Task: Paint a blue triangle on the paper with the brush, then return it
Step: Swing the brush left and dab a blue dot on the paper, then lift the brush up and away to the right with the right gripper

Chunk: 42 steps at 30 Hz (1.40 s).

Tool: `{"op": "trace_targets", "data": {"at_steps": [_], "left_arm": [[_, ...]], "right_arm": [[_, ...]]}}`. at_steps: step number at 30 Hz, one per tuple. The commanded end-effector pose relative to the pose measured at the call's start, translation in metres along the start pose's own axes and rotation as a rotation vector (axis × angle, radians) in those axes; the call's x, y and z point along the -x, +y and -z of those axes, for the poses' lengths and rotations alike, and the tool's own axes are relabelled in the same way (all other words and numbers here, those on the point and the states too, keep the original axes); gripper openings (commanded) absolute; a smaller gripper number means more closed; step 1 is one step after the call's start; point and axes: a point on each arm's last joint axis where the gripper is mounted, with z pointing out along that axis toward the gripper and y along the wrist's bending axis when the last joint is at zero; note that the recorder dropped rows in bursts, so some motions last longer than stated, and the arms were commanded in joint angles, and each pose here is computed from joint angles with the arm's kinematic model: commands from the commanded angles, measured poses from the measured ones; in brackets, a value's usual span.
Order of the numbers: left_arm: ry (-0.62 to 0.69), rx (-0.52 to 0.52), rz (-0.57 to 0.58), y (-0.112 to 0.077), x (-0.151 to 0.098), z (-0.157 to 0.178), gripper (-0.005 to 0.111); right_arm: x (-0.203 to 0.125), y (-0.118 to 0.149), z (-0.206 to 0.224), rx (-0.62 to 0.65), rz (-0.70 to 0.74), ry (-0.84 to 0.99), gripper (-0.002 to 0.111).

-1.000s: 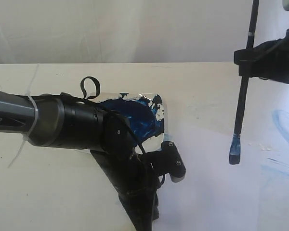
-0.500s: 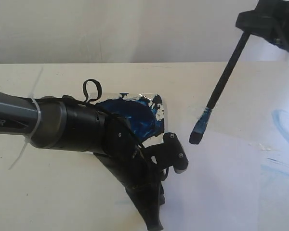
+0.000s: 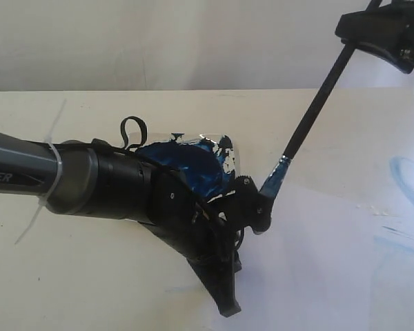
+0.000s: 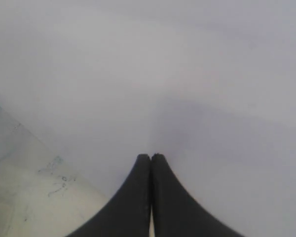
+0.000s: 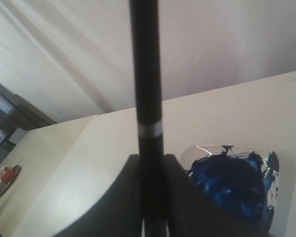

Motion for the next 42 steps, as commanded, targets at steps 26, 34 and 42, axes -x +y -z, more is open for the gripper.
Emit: {"op": "trace_targets", "data": {"at_steps": [26, 34, 42], "left_arm": [[0.007, -0.009, 0.008, -0.002, -0.001, -0.001, 0.0], [0.007, -0.009, 0.008, -0.002, -0.001, -0.001, 0.0], [0.007, -0.009, 0.008, -0.002, -0.001, -0.001, 0.0]], "right_arm": [[0.02, 0.019, 0.049, -0.196, 0.135, -0.161, 0.0], [0.023, 0.011, 0.054, -0.328, 0.194, -0.185, 0.0], [0.026, 0.013, 0.054, -0.301, 0.148, -0.231, 0.0]]}}
